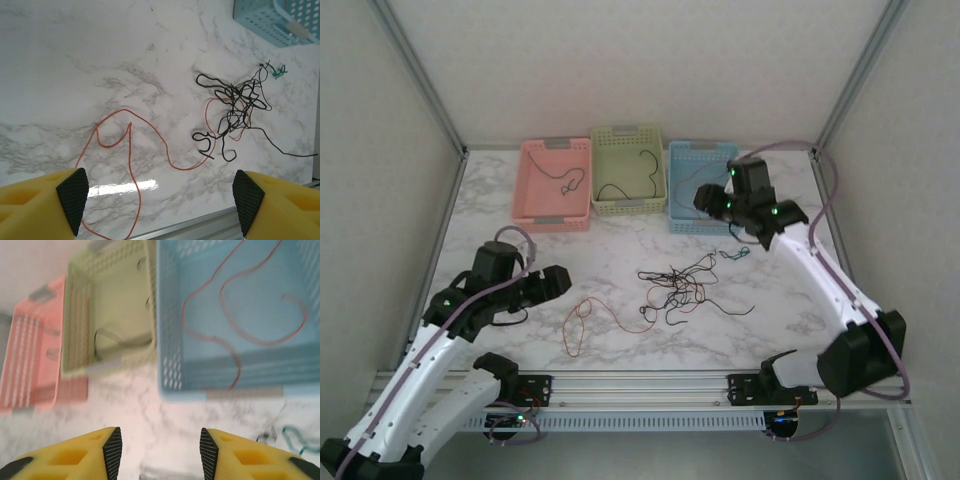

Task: Untangle the cables

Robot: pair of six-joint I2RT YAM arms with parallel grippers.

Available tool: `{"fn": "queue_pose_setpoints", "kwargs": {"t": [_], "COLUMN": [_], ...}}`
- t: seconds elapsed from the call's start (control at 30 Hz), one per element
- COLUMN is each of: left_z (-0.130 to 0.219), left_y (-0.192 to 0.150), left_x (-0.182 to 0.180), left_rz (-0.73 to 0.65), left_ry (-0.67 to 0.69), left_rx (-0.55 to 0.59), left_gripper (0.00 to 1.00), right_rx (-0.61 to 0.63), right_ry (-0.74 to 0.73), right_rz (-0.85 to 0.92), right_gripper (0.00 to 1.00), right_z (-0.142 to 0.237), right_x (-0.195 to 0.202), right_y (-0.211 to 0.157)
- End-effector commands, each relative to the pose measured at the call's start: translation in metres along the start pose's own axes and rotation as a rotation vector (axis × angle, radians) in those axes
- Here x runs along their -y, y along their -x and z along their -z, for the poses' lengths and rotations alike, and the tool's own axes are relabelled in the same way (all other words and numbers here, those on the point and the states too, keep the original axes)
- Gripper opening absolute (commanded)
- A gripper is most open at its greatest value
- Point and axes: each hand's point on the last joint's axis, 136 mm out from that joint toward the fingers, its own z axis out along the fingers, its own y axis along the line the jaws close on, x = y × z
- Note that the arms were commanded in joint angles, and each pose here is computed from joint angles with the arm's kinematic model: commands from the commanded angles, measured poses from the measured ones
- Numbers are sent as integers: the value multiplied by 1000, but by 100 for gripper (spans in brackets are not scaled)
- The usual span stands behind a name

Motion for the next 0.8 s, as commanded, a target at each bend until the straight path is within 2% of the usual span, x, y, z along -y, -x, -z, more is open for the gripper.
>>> {"fn": "queue_pose_setpoints", "kwargs": {"t": [0.0, 0.07, 0.17, 0.33, 0.43, 0.5, 0.57, 0.63, 0.77], "left_z": [-26, -37, -58, -80, -83, -84, -81, -73, -54], "left_y": [-14, -25, -42, -55, -55, -53, -50, -44, -28], "left_x": [-7, -20, -28, -22, -21, -20, -19, -16, -2], "left_rz": [64, 36, 39, 11, -12, -21, -32, -59, -112], "left_ry": [24, 87, 96, 89, 102, 108, 114, 121, 121], "left_rx": [-18, -25, -70, -107, -105, -103, -95, -77, -45], "left_gripper": [77, 78, 77, 66, 49, 29, 16, 8, 0], "right_rx": [-49, -71, -84, -104, -127, -134, -133, -127, -125], "right_ry": [55, 59, 72, 91, 65, 65, 71, 71, 59], "right_rz": [9, -7, -44, -41, -40, -53, -63, -75, -71], "right_gripper": [48, 48, 48, 48, 47, 47, 47, 46, 46], "right_z": [9, 13, 20, 22, 18, 16, 15, 15, 14], "right_x": [-3, 4, 10, 6, 12, 14, 15, 17, 21], "right_y": [-38, -59, -80, -92, -101, -106, -110, -113, -115]}}
